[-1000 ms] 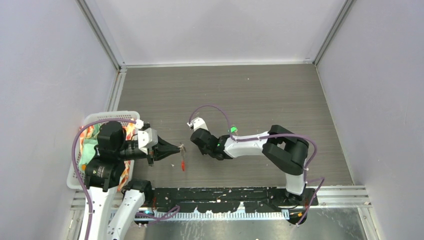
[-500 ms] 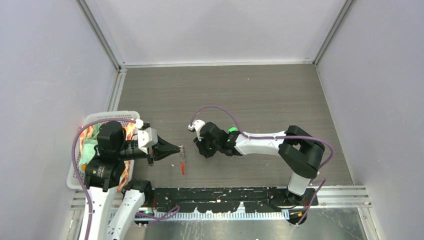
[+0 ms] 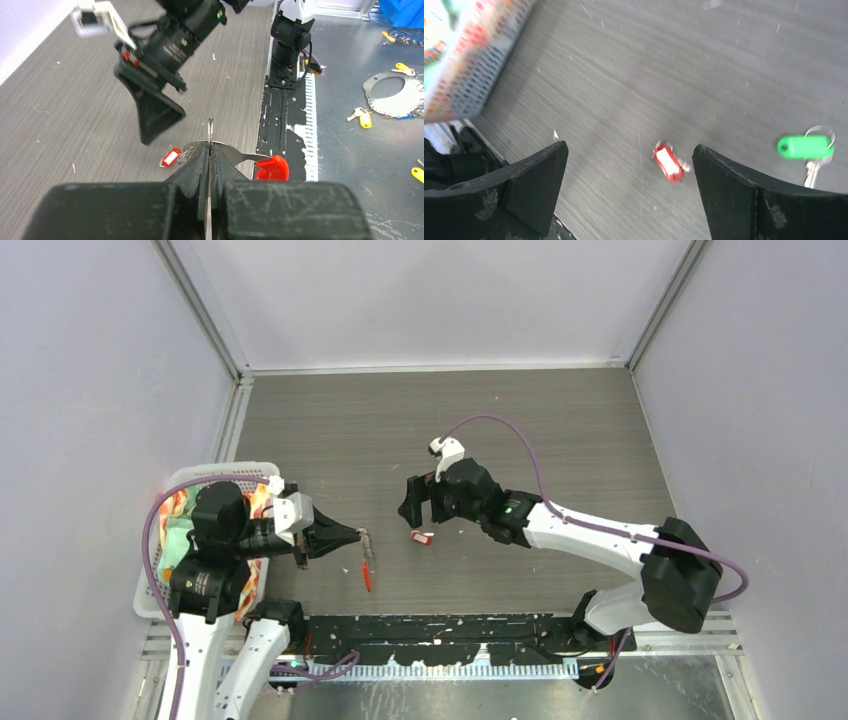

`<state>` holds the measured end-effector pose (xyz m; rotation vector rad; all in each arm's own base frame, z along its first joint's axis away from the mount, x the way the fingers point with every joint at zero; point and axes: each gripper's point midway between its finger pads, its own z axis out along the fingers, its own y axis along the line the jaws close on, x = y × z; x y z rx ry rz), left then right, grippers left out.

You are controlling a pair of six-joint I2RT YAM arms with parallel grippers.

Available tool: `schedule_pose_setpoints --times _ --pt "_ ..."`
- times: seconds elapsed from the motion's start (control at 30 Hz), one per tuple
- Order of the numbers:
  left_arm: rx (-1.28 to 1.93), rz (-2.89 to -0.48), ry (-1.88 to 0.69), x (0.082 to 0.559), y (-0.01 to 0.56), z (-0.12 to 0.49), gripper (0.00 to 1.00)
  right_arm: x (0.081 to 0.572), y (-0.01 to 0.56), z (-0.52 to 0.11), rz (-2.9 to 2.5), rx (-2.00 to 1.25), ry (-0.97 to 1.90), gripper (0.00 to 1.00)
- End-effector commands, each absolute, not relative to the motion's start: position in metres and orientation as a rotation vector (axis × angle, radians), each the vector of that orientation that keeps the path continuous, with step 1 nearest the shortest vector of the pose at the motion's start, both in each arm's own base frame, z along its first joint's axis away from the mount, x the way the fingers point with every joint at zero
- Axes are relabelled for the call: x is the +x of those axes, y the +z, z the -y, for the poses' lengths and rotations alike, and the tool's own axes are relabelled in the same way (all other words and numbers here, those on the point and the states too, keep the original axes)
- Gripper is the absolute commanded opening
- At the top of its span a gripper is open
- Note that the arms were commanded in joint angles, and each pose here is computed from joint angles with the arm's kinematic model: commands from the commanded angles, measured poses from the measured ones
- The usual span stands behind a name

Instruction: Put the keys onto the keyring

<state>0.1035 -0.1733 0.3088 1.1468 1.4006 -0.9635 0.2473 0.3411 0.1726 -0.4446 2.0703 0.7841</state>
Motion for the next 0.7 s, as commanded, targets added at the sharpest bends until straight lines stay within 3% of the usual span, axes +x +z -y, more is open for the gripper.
schedule_pose_setpoints --times 0.0,0.17,0.23,0.4,0.67 --pt "1.148 -1.309 -0.946 0.103 0.337 0.176 0.00 0.231 0.151 -0.342 -2.221 -0.376 0.797 1.00" --pt "1.147 -1.301 -0.940 0.106 0.340 0.177 0.00 0.236 0.183 -0.343 -2.123 -0.197 0.927 1.00" --pt "1.148 -1.299 -0.940 0.106 0.341 0.177 0.00 0.241 0.158 -0.340 -2.207 -0.125 0.852 1.00" --pt "1.143 -1.293 -0.929 0.109 0.344 0.177 0.00 0.237 0.099 -0.349 -2.446 -0.171 0.342 0.72" --pt "1.144 -1.299 -0.933 0.108 0.344 0.177 0.00 0.237 0.078 -0.358 -2.398 -0.140 0.205 0.60"
